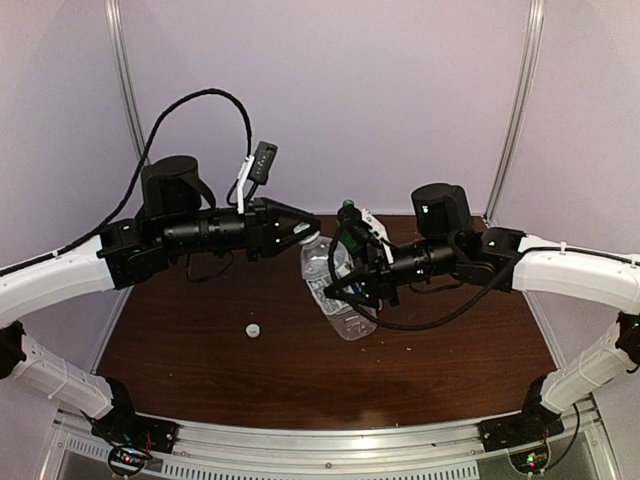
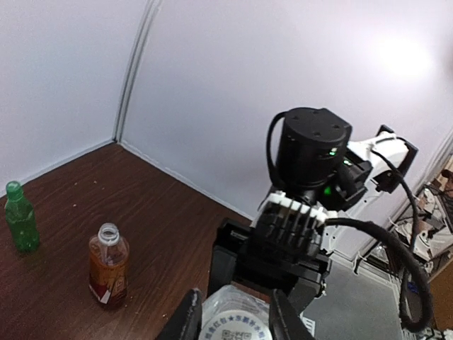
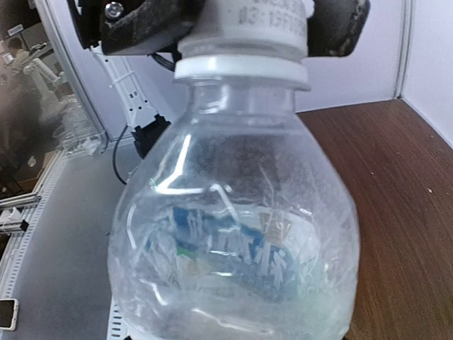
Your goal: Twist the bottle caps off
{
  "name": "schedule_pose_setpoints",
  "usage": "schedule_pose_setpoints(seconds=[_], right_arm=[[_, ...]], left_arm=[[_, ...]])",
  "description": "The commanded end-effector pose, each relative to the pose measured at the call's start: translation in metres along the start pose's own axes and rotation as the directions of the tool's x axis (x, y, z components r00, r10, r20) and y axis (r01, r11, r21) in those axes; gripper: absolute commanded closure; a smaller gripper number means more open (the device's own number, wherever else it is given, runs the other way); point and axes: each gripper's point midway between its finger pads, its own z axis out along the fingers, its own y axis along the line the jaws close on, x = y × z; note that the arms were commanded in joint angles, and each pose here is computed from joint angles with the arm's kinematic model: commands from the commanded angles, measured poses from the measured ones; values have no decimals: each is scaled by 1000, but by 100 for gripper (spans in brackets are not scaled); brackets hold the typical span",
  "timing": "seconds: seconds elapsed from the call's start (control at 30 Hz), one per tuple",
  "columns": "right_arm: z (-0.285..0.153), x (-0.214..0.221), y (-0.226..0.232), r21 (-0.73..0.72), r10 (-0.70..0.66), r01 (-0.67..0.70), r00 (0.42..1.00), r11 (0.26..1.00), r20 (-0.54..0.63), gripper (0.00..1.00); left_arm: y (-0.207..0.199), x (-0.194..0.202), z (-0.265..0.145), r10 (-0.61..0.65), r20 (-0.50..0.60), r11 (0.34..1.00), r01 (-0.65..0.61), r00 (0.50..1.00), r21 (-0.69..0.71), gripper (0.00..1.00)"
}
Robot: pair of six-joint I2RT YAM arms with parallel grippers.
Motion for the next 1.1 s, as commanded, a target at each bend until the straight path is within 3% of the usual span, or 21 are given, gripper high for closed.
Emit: schedule_pose_setpoints(seconds=[0.0,0.23,0.4,0.63,0.8,1.07], right_arm=[[-10,-12,-45,280,-28,26,1000,960,4,61],[-6,-5,-42,252,-28,31,1000,967,-13,60],[-5,-3,-25,163,-46,46,999,986,-4,60],[-8,-2,13,-39,-83,84,996,996,21,56],[-11,-5,43,-216,-87,97,995,972,55,55],[-17,-21,69,-374,-70,114,989,920,130,54]], left_arm=[[46,2,-5,-194,68,939,205,979,-276,89],[38,-2,8,-182,61,958,191,981,-214,71],[19,-12,7,-77,56,990,83,995,-114,48],[-18,-19,-13,98,47,992,-102,994,81,24],[-49,-19,-29,194,77,947,-207,978,247,20],[-80,-16,-37,234,122,850,-264,965,455,20]])
